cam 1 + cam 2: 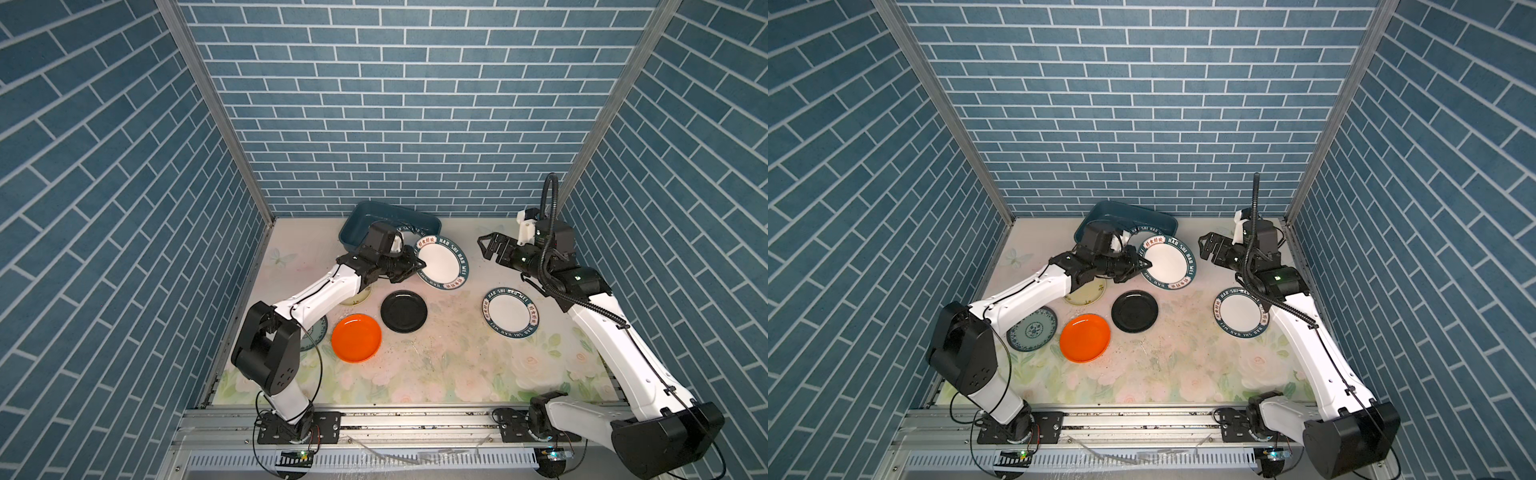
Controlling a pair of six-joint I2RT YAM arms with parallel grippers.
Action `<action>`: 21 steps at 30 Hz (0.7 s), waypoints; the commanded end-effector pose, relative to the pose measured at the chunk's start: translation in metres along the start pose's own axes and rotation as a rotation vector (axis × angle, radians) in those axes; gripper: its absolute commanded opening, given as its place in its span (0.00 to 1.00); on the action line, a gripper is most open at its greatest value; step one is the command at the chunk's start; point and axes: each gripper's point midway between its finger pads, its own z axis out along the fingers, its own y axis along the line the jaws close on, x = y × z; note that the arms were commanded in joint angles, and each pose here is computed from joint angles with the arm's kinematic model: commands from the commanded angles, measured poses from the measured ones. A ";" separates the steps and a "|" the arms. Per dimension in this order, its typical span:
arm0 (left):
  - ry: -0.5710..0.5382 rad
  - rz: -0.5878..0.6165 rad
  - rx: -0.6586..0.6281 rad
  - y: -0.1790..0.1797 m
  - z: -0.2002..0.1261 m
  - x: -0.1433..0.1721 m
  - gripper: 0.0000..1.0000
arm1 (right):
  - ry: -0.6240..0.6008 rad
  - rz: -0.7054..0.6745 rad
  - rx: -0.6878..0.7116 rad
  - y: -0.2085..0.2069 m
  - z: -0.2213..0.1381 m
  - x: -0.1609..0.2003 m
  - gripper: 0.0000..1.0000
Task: Place the plates into the plastic bin on the countertop
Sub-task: Place the plate in the plastic bin.
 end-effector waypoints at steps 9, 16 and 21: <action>-0.093 -0.080 -0.062 0.061 0.025 -0.128 0.01 | -0.083 -0.008 0.038 0.003 0.005 -0.037 0.98; -0.074 -0.147 -0.065 0.097 0.065 -0.167 0.02 | -0.105 0.024 0.111 -0.011 0.027 -0.046 0.98; -0.054 -0.147 -0.126 0.116 0.079 -0.173 0.02 | -0.106 0.045 0.132 -0.016 0.040 -0.049 0.98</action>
